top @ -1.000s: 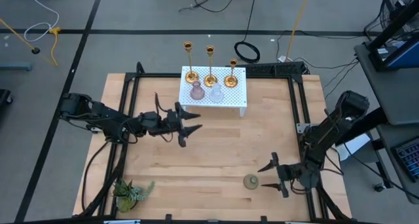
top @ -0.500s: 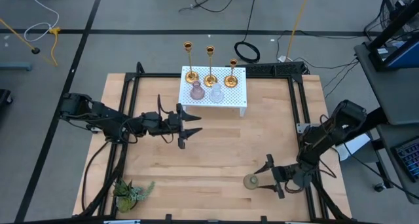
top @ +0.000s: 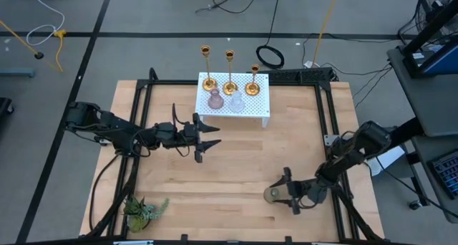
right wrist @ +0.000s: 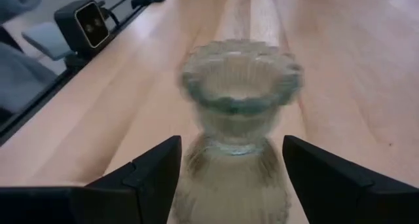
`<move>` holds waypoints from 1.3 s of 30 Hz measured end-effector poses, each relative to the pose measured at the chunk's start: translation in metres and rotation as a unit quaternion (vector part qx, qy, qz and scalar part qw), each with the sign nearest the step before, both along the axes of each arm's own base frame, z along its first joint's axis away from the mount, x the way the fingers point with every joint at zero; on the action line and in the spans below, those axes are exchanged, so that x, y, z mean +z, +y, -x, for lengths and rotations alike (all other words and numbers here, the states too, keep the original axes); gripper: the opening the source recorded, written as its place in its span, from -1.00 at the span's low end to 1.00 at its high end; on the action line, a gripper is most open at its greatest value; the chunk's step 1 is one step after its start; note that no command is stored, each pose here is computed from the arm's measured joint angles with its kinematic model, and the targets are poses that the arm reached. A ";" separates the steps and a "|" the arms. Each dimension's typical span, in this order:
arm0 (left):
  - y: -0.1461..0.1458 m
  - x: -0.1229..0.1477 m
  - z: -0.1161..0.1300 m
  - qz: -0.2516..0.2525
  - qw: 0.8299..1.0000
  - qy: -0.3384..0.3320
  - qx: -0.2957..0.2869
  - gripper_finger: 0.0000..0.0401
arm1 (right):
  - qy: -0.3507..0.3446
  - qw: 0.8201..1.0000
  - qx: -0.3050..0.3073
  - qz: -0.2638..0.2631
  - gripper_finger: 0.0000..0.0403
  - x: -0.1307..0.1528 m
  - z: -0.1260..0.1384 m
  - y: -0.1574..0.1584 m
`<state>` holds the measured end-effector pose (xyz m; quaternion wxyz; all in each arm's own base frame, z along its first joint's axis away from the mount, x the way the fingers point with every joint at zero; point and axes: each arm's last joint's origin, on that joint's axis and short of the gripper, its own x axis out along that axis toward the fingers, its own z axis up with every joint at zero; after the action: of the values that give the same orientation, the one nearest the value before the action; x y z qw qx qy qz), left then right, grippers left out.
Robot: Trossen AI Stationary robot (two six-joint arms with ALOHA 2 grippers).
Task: Pick & Place candle stick holders
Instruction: Return to Home Position
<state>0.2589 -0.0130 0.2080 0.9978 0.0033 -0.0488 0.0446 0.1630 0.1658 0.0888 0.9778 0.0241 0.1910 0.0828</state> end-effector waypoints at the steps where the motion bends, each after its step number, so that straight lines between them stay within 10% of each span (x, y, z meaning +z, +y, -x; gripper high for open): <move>1: 0.000 0.000 0.000 0.000 1.000 0.000 0.000 0.04 | 0.000 1.000 -0.002 -0.001 0.28 0.000 -0.002 0.000; 39: 0.000 0.000 0.000 -0.001 1.000 0.000 0.000 0.04 | -0.060 0.984 -0.156 0.057 -0.19 0.007 -0.059 -0.068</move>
<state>0.2589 -0.0131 0.2081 0.9978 0.0045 -0.0491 0.0446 0.2219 0.0974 0.0963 0.9882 -0.0075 0.1304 -0.0804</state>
